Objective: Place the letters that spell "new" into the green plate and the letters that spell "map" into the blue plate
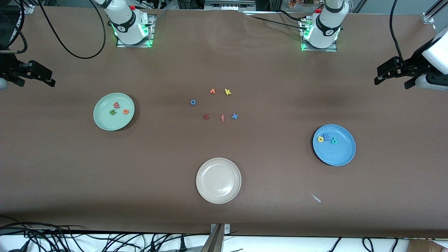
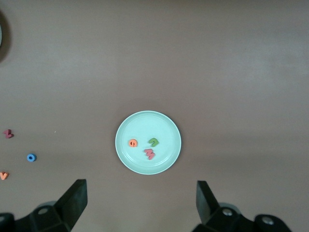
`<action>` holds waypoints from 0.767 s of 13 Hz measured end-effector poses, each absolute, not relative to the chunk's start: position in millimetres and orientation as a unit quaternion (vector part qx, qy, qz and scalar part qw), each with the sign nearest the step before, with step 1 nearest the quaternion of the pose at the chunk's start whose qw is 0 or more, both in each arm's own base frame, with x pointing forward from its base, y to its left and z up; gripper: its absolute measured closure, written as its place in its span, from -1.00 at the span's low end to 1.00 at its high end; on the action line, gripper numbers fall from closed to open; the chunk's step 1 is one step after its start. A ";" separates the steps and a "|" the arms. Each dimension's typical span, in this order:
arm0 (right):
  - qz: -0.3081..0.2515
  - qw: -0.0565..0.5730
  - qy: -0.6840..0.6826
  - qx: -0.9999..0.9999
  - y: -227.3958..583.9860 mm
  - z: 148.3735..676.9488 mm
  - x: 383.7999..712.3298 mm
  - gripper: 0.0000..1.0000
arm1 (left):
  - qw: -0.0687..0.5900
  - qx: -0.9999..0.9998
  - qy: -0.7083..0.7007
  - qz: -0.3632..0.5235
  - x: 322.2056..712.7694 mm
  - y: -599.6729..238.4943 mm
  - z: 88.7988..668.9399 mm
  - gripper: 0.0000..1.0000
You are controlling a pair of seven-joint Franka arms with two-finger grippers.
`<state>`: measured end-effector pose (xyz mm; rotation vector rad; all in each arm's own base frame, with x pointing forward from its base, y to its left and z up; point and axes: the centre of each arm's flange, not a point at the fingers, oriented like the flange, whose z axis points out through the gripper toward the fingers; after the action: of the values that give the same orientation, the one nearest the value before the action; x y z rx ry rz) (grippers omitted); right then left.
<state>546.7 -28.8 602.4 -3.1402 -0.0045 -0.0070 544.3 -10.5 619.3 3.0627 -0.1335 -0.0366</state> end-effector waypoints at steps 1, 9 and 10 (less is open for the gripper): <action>-0.002 0.001 -0.002 -1.000 -28.8 602.4 546.7 -1.00 | 0.037 0.998 -0.043 -0.012 544.3 -8.6 619.2 -1.00; -0.002 0.001 -0.003 -1.000 -28.7 602.4 546.7 -1.00 | 0.010 0.998 -0.053 -0.011 551.1 -4.7 618.3 -1.00; -0.002 0.001 -0.003 -1.000 -28.7 602.4 546.7 -1.00 | 0.010 0.998 -0.054 -0.012 551.7 -5.1 617.2 -1.00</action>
<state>546.7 -28.7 602.4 -3.1402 -0.0083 -0.0069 551.7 -5.1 617.2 3.1174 -0.1676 -0.0375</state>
